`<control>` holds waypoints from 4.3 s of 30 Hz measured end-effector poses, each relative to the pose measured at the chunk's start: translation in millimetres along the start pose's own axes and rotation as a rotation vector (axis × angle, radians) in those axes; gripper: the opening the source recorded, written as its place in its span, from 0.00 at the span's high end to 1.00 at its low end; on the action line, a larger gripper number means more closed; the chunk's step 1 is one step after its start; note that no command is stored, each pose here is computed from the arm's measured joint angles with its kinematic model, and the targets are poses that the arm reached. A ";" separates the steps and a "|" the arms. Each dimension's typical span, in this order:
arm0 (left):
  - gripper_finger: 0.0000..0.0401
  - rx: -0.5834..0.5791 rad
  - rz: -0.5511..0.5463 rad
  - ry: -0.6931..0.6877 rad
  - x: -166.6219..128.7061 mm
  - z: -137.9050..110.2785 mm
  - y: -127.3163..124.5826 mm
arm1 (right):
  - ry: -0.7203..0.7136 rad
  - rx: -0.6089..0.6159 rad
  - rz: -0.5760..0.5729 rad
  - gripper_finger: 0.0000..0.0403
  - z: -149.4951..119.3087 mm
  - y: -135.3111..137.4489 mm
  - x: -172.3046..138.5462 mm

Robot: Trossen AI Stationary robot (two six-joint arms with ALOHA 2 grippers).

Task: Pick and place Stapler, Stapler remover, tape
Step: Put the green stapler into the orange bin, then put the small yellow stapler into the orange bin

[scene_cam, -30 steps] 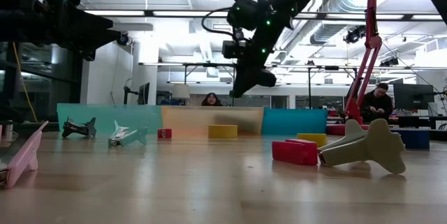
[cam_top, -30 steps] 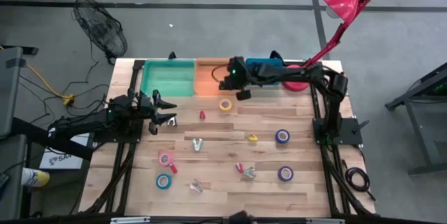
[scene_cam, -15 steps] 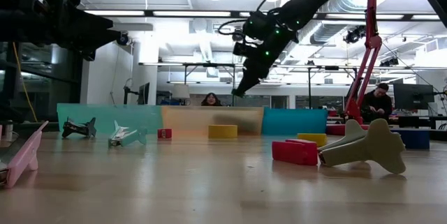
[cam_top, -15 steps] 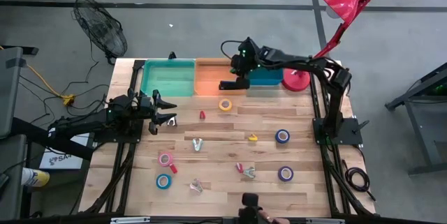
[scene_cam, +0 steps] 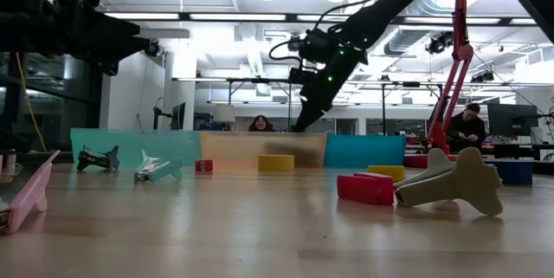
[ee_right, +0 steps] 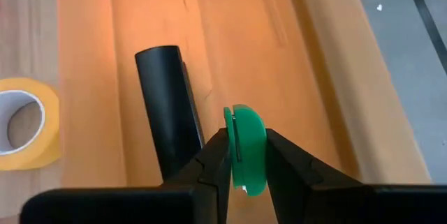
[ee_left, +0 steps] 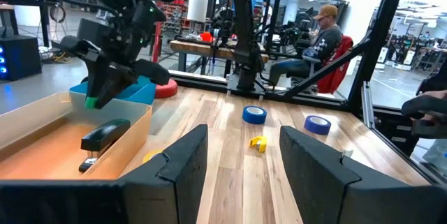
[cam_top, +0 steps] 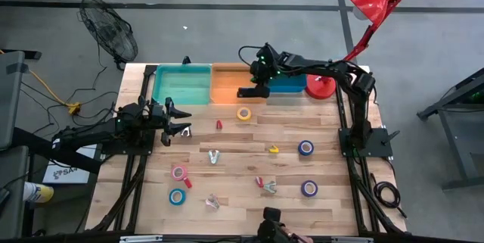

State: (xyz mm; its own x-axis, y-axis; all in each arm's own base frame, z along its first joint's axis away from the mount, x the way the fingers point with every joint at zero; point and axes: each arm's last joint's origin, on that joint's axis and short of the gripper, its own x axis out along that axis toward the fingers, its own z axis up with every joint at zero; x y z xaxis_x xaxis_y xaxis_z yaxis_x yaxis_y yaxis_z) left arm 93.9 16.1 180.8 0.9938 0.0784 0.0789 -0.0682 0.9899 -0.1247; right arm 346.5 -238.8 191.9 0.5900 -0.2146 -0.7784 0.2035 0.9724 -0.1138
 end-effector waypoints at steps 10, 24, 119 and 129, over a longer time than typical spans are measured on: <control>0.56 0.000 0.000 0.000 0.0 0.0 0.0 | 0.008 0.009 0.004 0.83 -0.8 0.3 0.0; 0.56 0.000 0.000 0.000 0.0 0.0 0.0 | 0.033 0.011 -0.045 0.63 -1.9 -0.9 -0.1; 0.56 0.000 0.000 0.000 0.0 0.0 0.0 | 0.376 0.040 0.055 0.36 -105.3 281.5 -48.0; 0.56 0.000 0.000 0.000 0.0 0.0 0.0 | 0.324 0.065 0.130 0.37 -102.0 269.5 -38.2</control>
State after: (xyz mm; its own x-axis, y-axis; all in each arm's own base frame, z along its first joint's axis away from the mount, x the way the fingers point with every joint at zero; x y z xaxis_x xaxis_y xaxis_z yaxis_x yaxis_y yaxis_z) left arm 93.9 16.1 180.8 0.9938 0.0784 0.0792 -0.0682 0.9898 -0.1249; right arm 299.1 40.8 128.1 0.3380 -0.0394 -0.9403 0.1986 0.9796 0.0303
